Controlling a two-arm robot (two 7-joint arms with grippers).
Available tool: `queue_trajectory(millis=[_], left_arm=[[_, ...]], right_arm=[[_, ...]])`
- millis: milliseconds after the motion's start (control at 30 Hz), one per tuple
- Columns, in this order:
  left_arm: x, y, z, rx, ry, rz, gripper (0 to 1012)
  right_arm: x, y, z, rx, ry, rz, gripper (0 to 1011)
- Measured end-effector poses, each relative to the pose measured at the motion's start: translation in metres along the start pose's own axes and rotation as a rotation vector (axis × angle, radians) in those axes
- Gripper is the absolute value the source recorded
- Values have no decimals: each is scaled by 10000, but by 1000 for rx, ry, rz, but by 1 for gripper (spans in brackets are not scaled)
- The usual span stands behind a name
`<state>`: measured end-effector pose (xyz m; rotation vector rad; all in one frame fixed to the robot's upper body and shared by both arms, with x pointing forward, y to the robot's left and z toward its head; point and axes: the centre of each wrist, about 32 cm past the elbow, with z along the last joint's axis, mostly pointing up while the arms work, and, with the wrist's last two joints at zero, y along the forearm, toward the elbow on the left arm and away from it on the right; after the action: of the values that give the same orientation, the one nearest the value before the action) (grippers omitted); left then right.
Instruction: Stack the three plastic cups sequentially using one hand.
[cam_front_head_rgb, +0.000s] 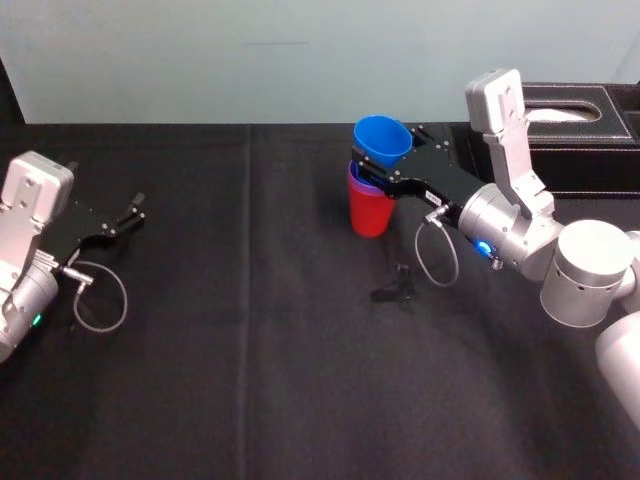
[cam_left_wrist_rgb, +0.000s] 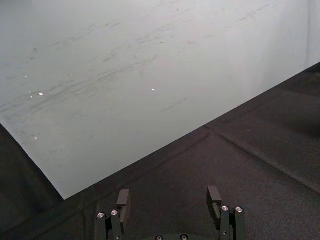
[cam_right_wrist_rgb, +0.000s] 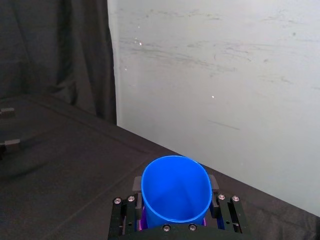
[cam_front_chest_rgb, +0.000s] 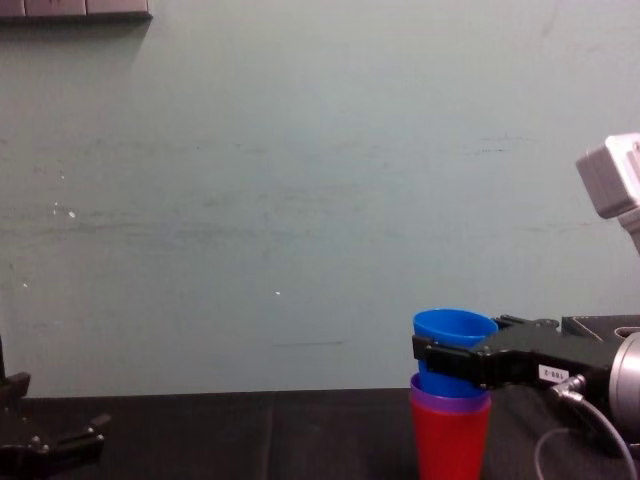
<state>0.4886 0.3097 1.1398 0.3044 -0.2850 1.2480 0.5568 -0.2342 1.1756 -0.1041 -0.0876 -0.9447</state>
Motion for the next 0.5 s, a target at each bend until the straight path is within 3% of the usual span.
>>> queue_trajectory(millis=[500], left_arm=[[0, 0, 0, 0, 0, 0, 1005]], right_arm=[[9, 52, -158, -16, 15, 0, 733]])
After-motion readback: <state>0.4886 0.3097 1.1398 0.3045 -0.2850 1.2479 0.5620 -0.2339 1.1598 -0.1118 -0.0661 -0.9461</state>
